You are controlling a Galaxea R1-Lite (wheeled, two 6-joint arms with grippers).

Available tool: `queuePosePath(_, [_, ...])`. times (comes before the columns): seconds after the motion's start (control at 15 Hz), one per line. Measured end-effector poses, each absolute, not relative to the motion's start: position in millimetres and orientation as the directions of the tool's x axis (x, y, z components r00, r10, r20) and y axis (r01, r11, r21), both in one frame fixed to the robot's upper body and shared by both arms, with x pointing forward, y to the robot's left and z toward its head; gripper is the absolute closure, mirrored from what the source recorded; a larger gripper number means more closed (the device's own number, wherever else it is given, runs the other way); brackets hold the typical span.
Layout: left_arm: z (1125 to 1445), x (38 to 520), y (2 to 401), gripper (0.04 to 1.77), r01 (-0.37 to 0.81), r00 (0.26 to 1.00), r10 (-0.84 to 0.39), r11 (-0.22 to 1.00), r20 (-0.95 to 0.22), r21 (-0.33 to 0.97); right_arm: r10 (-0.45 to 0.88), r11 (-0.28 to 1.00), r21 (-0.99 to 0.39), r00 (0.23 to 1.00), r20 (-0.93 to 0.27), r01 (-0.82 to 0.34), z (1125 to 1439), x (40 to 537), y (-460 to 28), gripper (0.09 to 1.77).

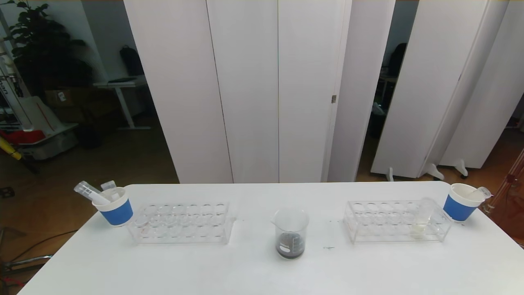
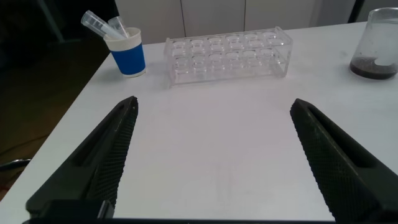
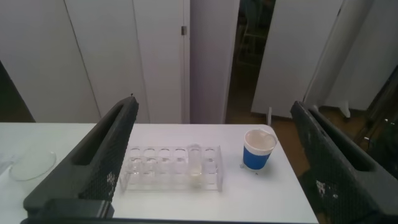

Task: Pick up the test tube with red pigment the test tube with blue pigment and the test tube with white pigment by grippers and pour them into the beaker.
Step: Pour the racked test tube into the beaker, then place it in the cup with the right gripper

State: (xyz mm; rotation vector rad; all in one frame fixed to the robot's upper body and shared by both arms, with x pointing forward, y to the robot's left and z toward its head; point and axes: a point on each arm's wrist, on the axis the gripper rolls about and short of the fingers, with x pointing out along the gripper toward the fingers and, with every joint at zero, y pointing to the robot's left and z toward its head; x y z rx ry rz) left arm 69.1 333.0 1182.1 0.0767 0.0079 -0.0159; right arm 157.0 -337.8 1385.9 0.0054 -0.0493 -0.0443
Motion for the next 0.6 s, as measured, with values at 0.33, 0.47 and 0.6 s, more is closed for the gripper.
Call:
queuePosePath(0.33, [1182.1,69.1,333.0,0.06,0.016,1.0,-0.016,0.997,-0.009,0.076,-0.05,0.998,0.043,0.998,-0.03,0.052,1377.2,221.7,-338.6,0.11])
queuePosePath(0.47, [1182.1,69.1,333.0,0.06,0.016,1.0,-0.015,0.997,-0.009,0.077,-0.05,0.997,0.062,0.997,-0.061,0.054,1367.4,243.1,-338.7,0.11])
queuePosePath(0.6, [1182.1,69.1,333.0,0.06,0.016,1.0,-0.016,0.997,-0.009,0.076,-0.049,0.996,0.063,0.995,-0.091,0.055,1352.3,260.3,-338.6,0.11])
